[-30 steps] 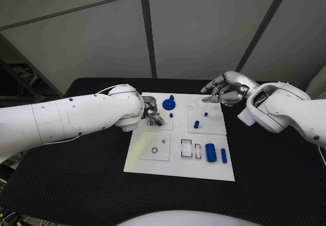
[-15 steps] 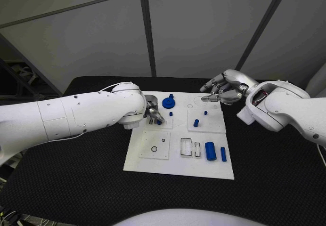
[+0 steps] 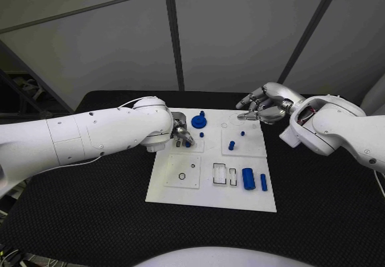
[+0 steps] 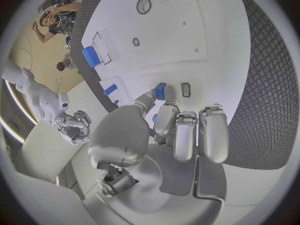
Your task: Assemble the parts on the task board
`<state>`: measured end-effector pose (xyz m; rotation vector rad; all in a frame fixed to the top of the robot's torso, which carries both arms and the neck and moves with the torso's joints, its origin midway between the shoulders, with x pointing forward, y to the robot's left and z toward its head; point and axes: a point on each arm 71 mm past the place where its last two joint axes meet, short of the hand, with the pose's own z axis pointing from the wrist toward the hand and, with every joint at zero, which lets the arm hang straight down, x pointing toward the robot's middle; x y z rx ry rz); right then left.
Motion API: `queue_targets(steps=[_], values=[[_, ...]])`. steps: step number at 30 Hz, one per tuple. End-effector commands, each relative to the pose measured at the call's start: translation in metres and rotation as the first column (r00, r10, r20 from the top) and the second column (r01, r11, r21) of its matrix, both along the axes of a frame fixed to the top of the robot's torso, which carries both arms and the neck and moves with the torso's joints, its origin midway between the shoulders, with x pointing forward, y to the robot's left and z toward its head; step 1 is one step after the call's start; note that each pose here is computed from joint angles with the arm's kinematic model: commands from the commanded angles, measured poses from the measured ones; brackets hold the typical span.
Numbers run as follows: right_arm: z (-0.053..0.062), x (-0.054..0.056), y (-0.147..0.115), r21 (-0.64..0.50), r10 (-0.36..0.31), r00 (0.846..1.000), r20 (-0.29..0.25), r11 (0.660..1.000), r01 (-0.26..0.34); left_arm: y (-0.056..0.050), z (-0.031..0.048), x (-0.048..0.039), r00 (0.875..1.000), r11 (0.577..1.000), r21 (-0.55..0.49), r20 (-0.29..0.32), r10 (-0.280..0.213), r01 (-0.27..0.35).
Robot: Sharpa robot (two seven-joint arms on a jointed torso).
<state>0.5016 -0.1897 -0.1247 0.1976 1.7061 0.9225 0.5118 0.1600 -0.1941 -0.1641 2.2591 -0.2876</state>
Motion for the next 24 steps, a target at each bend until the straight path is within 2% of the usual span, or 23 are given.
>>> queue_targets(steps=[1, 16, 21, 24], values=[[0.001, 0.000, 0.001, -0.002, 0.009, 1.000, 0.002, 1.000, -0.009, 0.002, -0.0033, -0.0019, 1.000, 1.000, 0.001, -0.018, 0.005, -0.005], [0.001, 0.000, -0.001, -0.010, 0.003, 1.000, 0.000, 1.000, -0.003, 0.013, 0.0006, -0.0027, 0.999, 0.999, -0.041, 0.017, 0.029, -0.029], [0.001, 0.001, -0.002, -0.011, -0.002, 1.000, 0.001, 1.000, 0.002, 0.014, 0.0096, 0.0006, 0.999, 0.997, -0.068, 0.039, 0.038, -0.035], [0.001, 0.001, -0.003, -0.012, -0.005, 1.000, 0.001, 1.000, 0.005, 0.014, 0.0189, 0.0035, 0.998, 0.995, -0.094, 0.051, 0.039, -0.034]])
